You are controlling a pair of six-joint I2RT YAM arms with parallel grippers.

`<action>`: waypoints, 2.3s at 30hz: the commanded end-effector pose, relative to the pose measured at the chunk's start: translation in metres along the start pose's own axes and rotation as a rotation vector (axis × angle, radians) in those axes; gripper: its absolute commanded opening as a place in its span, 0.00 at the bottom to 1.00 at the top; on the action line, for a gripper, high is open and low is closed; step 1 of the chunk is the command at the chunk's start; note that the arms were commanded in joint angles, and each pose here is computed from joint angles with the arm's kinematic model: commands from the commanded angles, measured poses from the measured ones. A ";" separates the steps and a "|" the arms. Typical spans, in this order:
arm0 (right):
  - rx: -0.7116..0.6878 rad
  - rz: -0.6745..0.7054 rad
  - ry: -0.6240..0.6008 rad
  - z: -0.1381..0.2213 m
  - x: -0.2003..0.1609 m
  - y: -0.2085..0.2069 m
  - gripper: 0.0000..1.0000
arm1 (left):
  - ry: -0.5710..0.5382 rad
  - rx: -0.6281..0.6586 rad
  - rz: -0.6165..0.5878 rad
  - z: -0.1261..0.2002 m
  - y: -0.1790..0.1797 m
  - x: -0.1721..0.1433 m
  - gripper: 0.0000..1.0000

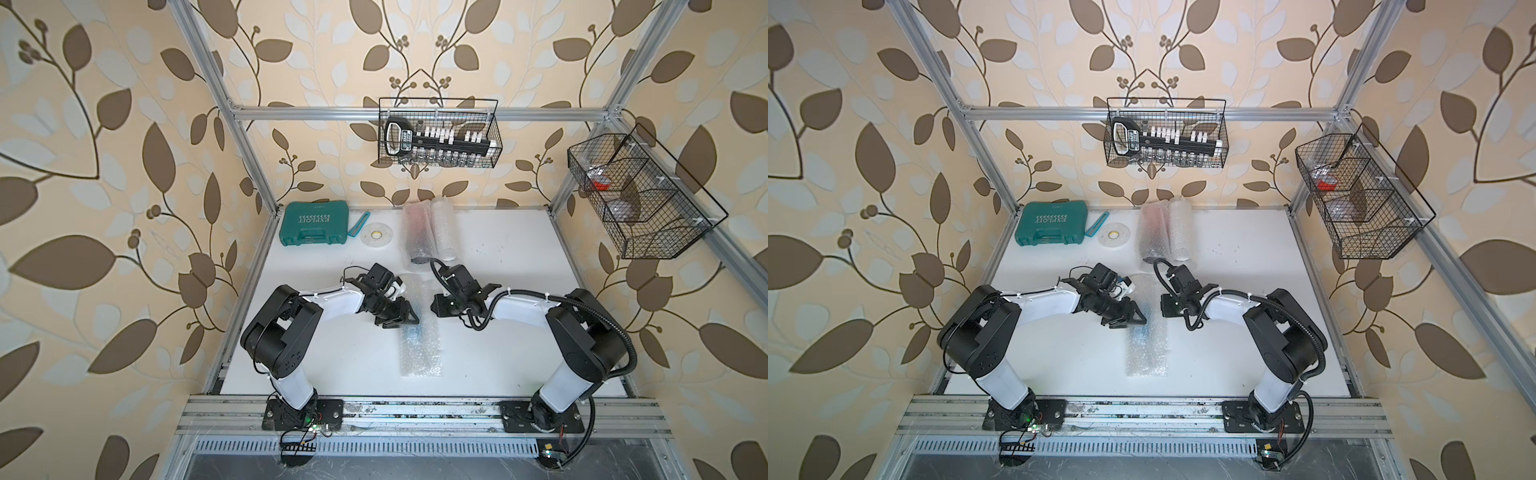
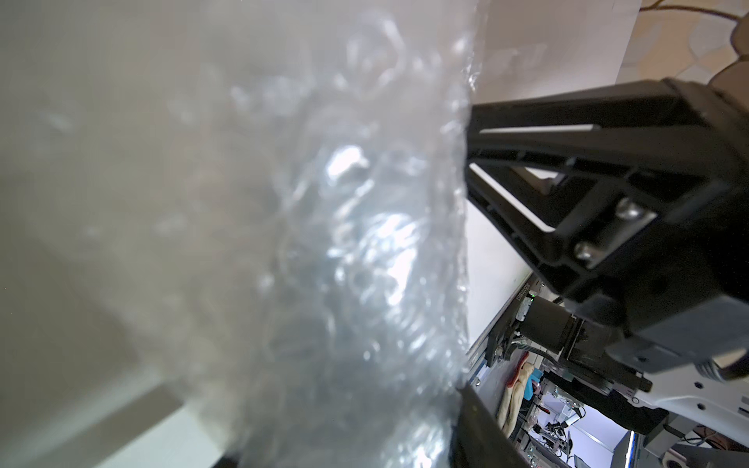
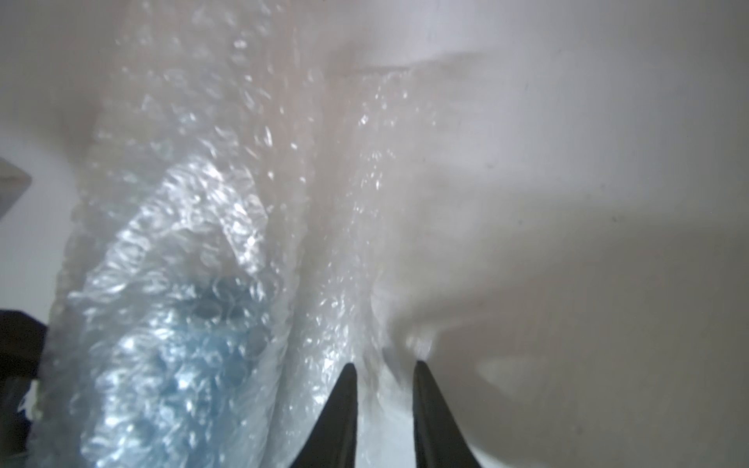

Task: Unwrap the vase from the bubble wrap
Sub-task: Unwrap the bubble wrap at the center of the board.

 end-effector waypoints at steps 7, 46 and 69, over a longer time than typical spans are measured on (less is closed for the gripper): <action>0.178 -0.021 0.046 0.003 -0.021 0.018 0.31 | 0.024 0.059 0.025 -0.001 0.016 -0.014 0.43; 0.148 0.130 0.057 0.035 -0.018 0.028 0.00 | -0.095 -0.076 -0.095 0.026 -0.025 -0.008 0.78; 0.083 0.250 -0.007 0.066 0.007 0.048 0.00 | -0.083 -0.010 -0.043 0.021 -0.004 -0.014 0.76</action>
Point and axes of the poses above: each gripper's point midway between its finger pads, its own z axis back along the fingers, its own y axis along the line the jaws close on, x = y × z, the point moved 1 cm from there along z, back along the fingers, and after that the axes turned 7 degrees about z, right-handed, at the moved point
